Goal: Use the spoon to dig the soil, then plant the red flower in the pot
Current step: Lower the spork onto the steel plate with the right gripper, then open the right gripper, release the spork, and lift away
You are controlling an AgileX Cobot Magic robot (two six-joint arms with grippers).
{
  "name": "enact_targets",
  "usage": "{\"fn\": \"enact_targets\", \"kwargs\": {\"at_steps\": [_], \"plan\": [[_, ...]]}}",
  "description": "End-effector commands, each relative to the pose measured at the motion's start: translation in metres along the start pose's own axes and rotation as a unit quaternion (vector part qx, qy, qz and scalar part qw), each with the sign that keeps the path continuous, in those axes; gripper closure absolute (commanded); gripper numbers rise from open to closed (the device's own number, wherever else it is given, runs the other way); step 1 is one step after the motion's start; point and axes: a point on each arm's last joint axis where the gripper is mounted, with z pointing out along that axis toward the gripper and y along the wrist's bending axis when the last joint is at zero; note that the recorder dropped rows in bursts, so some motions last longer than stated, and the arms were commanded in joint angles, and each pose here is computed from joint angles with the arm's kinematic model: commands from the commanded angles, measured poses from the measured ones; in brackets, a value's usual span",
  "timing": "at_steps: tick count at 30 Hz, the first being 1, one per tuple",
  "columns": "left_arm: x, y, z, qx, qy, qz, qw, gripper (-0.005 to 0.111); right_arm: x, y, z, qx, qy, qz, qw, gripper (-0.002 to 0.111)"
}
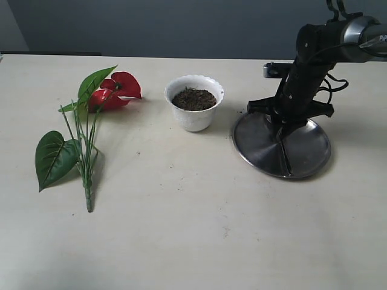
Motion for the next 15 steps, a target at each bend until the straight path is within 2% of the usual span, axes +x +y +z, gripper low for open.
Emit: {"fn": "enact_targets", "kwargs": {"at_steps": [1,13,15], "plan": [[0.001,0.000,0.000,0.002,-0.005,0.001,1.000,0.106,0.000,-0.001,-0.001,0.003,0.000,-0.003,1.000,0.075],[0.001,0.000,0.000,0.002,-0.005,0.001,1.000,0.106,0.001,0.000,-0.018,0.002,-0.003,-0.004,1.000,0.076],[0.001,0.000,0.000,0.002,-0.005,0.001,1.000,0.106,0.001,0.001,-0.027,0.001,-0.005,-0.004,1.000,0.079]]}}
